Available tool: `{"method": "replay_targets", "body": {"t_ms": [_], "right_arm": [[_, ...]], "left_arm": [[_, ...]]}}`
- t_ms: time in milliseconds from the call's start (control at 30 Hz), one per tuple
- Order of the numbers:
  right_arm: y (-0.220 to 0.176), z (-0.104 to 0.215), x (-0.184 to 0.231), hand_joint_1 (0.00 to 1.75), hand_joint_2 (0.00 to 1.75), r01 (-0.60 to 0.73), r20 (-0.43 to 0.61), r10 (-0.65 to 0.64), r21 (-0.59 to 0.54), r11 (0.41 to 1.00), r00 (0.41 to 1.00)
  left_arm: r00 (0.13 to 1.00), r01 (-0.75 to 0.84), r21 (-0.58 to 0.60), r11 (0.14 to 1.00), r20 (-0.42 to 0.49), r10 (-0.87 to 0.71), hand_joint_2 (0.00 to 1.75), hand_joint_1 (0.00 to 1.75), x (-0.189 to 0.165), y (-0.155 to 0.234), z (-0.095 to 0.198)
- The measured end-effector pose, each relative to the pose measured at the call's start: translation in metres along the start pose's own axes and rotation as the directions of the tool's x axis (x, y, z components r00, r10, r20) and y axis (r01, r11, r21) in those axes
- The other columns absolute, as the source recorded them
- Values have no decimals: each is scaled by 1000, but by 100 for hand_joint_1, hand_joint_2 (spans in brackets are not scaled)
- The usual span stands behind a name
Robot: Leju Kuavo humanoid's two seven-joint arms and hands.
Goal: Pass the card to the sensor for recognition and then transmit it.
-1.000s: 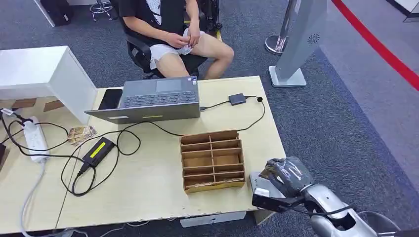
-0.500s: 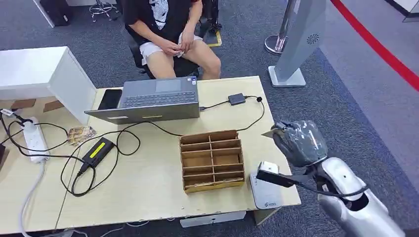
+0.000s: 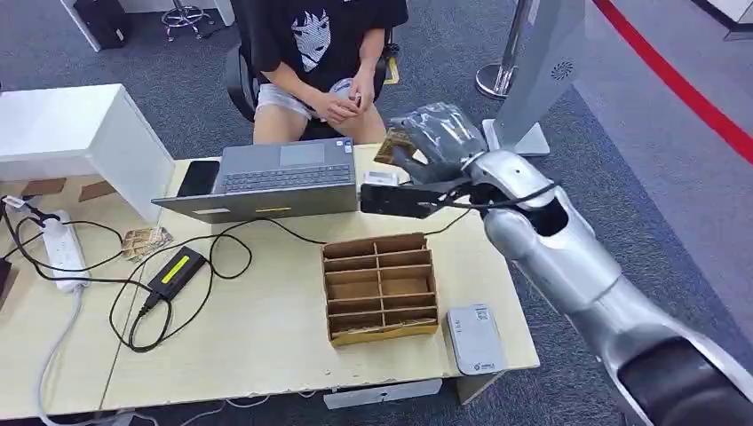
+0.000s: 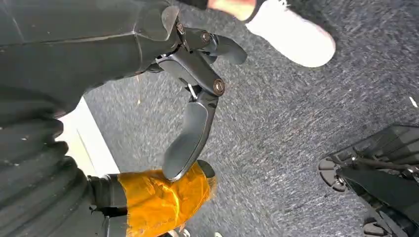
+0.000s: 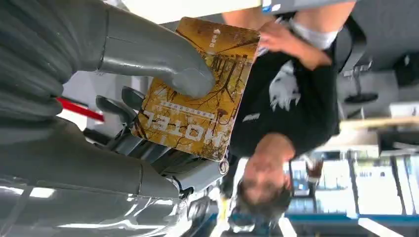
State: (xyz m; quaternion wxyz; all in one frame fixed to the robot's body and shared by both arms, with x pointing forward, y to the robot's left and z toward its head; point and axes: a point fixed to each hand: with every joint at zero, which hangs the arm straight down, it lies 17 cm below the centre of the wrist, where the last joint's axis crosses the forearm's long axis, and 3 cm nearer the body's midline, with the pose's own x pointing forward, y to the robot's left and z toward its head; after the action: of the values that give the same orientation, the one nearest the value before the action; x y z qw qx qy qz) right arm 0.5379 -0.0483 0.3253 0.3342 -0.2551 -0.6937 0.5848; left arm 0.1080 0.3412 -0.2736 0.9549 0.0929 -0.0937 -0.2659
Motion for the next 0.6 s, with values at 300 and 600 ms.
{"method": "replay_targets", "body": {"t_ms": [300, 600], "right_arm": [[45, -57, -7, 175, 175, 54, -150, -25, 196, 979, 988], [69, -62, -26, 175, 175, 129, -236, -79, 204, 971, 968]], "left_arm": [[997, 73, -4, 997, 18, -73, 175, 0, 23, 4, 0], [996, 91, -10, 996, 22, -91, 175, 0, 26, 2, 0]]}}
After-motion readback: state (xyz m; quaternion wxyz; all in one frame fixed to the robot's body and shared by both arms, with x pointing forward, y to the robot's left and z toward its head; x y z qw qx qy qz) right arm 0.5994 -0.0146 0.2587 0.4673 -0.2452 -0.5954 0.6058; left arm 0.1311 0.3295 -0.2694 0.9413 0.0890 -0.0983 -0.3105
